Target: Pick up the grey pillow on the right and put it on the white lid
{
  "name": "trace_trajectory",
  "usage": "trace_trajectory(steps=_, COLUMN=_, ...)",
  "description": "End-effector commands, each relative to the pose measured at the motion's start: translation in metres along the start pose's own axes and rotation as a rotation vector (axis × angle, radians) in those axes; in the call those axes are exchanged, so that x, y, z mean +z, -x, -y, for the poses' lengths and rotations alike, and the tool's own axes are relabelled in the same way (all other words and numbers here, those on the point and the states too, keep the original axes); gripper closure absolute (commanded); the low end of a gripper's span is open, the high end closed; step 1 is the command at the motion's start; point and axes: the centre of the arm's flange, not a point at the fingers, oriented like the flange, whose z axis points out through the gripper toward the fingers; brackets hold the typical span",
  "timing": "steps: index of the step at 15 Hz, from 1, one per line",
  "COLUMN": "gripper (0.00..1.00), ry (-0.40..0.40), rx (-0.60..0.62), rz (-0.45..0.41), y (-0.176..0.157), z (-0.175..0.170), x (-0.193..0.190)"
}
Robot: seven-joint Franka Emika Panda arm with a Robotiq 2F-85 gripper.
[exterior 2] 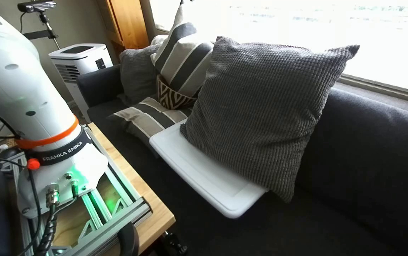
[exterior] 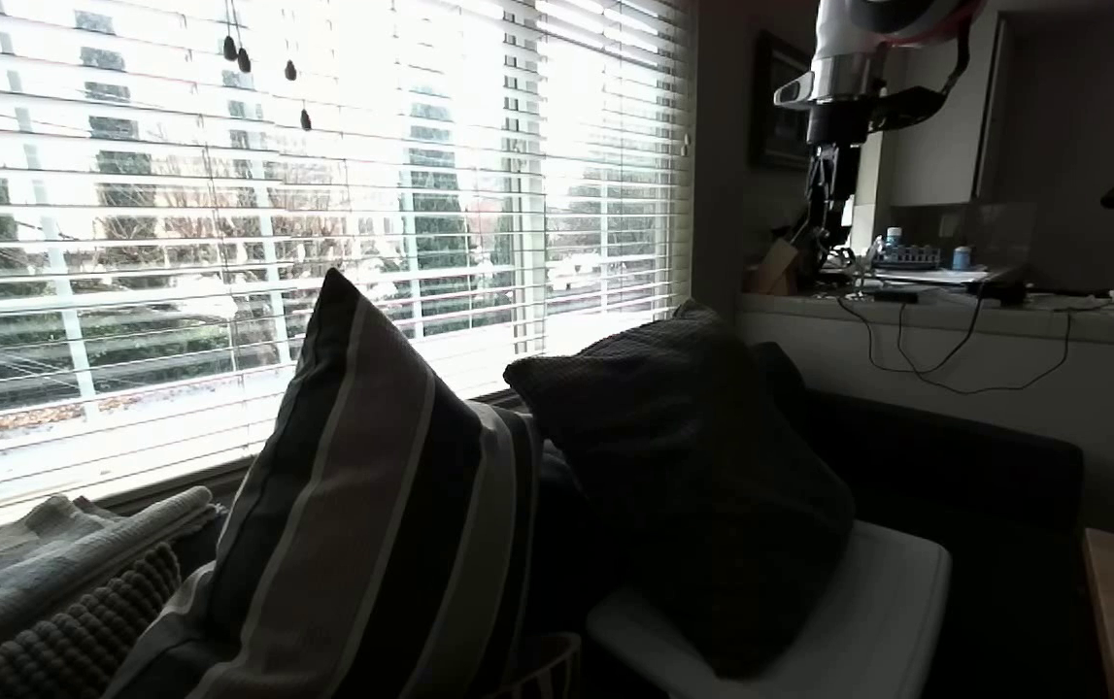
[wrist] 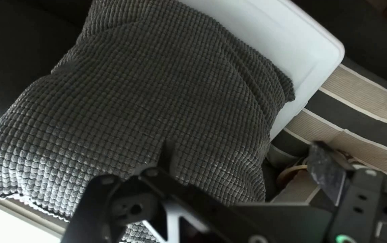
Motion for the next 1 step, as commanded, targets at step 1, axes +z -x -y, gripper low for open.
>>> trace_trajectory(steps=1, gripper=0.00, ry=0.001, rx=0.001, rz=0.000, y=0.0003, z=0.0002, x=-0.0001)
